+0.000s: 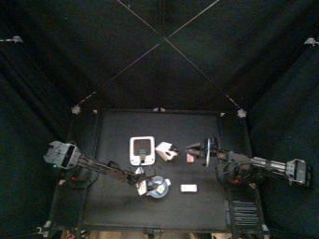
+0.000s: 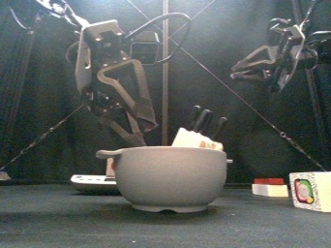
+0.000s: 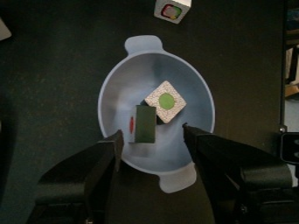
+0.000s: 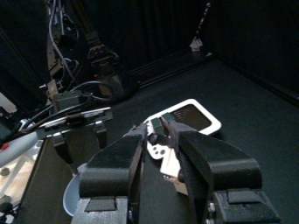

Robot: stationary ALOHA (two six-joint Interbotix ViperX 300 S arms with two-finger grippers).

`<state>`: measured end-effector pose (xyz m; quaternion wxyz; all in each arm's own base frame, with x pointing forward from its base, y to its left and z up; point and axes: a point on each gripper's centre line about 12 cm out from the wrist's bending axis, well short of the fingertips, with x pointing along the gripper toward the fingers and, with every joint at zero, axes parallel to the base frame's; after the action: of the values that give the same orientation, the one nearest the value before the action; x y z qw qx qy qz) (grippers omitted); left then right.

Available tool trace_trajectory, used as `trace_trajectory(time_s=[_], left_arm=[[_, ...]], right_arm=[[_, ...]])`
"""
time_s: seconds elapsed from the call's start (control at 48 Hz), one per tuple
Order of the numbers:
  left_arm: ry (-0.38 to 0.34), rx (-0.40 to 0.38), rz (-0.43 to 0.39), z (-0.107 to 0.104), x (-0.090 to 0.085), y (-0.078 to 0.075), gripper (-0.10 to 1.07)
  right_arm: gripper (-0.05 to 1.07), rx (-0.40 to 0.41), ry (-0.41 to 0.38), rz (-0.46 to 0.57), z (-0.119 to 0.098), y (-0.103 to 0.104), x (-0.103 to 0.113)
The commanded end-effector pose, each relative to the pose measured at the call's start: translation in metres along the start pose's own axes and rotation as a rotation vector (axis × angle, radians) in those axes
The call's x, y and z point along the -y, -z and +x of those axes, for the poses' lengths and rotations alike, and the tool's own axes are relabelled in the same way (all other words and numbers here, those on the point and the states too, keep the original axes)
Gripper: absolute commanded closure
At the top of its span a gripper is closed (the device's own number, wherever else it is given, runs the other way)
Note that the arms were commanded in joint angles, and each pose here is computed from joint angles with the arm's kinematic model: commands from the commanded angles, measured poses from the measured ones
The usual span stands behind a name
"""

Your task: Grab sushi piece off stove

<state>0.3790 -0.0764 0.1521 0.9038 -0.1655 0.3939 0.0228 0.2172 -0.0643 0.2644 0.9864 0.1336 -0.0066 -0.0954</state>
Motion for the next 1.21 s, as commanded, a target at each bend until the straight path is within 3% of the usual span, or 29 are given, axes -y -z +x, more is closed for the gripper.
trace_trajectory(time_s=[0.0, 0.104, 0.312, 0.521, 0.938, 1.188], left_arm=[[0.0, 0.036, -0.02, -0.014, 0.003, -0.015, 0.07], [-0.058, 0.016, -0.085, -0.025, -0.006, -0.023, 0.07], [-0.217, -0.028, -0.258, -0.052, -0.043, -0.044, 0.07], [-0.323, -0.049, -0.451, -0.059, -0.082, -0.058, 0.06], [-0.48, -0.076, -0.672, -0.055, -0.146, -0.055, 0.06], [-0.519, -0.087, -0.717, -0.05, -0.167, -0.052, 0.06]], right_arm=[[0.34, 0.015, -0.002, 0.002, 0.001, -0.005, 0.0], [0.34, 0.015, -0.002, 0.002, 0.001, -0.005, 0.0], [0.34, 0.014, -0.002, 0.003, 0.001, -0.004, 0.0], [0.34, 0.014, -0.002, 0.003, 0.001, -0.004, 0.0], [0.34, 0.013, -0.003, 0.0, 0.001, -0.004, 0.0], [0.34, 0.011, -0.003, -0.001, 0.001, -0.003, 0.0]])
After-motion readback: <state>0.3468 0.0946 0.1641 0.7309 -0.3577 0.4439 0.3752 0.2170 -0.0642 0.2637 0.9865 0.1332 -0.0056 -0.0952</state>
